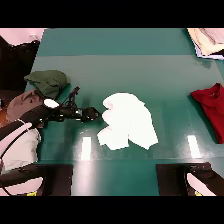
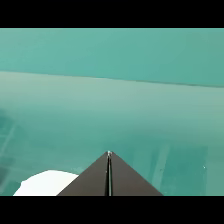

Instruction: Fold the shirts.

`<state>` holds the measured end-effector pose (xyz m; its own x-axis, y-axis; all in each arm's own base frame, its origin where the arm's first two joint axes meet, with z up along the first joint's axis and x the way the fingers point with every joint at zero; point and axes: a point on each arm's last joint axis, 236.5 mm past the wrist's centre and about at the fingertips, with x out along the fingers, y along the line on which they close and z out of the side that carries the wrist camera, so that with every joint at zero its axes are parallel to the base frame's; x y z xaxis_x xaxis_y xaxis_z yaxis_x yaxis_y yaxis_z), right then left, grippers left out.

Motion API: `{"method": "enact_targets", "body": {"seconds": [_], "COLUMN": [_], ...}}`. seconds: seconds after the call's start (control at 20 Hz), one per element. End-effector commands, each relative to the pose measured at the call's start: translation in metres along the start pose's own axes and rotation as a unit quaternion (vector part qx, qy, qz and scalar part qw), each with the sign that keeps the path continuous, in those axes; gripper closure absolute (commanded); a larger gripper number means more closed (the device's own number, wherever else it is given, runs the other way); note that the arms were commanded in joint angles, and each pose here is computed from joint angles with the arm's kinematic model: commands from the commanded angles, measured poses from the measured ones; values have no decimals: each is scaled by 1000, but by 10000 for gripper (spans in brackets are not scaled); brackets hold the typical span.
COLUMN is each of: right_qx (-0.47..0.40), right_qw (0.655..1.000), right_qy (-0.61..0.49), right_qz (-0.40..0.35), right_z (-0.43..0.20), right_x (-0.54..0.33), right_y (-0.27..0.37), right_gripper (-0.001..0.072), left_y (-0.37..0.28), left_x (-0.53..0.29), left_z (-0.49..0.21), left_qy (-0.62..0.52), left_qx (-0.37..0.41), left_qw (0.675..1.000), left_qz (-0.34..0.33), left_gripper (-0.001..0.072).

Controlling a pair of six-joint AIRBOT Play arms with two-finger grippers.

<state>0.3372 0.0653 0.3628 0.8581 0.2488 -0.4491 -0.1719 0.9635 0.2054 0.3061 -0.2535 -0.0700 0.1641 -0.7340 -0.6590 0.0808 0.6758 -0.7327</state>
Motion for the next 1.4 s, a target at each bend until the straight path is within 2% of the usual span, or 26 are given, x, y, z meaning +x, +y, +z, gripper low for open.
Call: {"method": "enact_targets", "body": {"seconds": [0.0, 0.05, 0.15, 0.25, 0.35, 0.4, 0.6, 0.7, 0.9, 1.1, 1.15, 1.2, 1.25, 1.3, 1.35], "right_qx": [0, 0, 0, 0, 0, 0, -1, -7, -35, -18, -11, 6, 24, 42, 63], "right_qw": [1000, 1000, 1000, 1000, 999, 999, 998, 996, 974, 941, 933, 922, 912, 901, 894], "right_qy": [7, 12, 21, 24, 32, 36, 59, 83, 222, 336, 357, 382, 403, 425, 437], "right_qz": [-1, -1, -2, -2, -3, -3, -9, -10, -9, 28, 46, 58, 68, 72, 74], "right_z": [-3, -6, -10, -11, -15, -17, -28, -39, -97, -151, -169, -192, -215, -242, -267], "right_x": [0, -1, 0, -1, -1, -1, -2, -3, 6, 45, 58, 72, 84, 96, 109], "right_y": [0, 0, -1, -1, -1, -1, -4, -5, -14, -12, -8, -7, -6, -8, -9], "right_gripper": [692, 692, 692, 692, 692, 692, 692, 692, 691, 687, 609, 397, 262, 231, 232], "left_y": [-6, -11, -23, -36, -46, -52, -74, -83, -103, -141, -147, -148, -148, -145, -142], "left_x": [23, 29, 40, 44, 41, 38, 23, 0, -82, -155, -166, -174, -179, -180, -180], "left_z": [-2, -2, -2, 6, 19, 24, 26, 28, 50, 57, 54, 52, 50, 46, 42], "left_qy": [1, 7, 21, 16, 4, -1, 24, 35, -13, -96, -105, -111, -112, -103, -93], "left_qx": [-3, -3, 3, 13, 27, 32, 88, 156, 275, 336, 344, 346, 347, 347, 345], "left_qw": [1000, 1000, 1000, 1000, 1000, 999, 996, 987, 954, 926, 922, 920, 919, 919, 921], "left_qz": [13, 11, 2, -4, -10, -15, -13, 16, 116, 140, 140, 145, 151, 155, 158], "left_gripper": [119, 119, 291, 292, 618, 682, 683, 683, 682, 682, 683, 682, 682, 682, 682]}}
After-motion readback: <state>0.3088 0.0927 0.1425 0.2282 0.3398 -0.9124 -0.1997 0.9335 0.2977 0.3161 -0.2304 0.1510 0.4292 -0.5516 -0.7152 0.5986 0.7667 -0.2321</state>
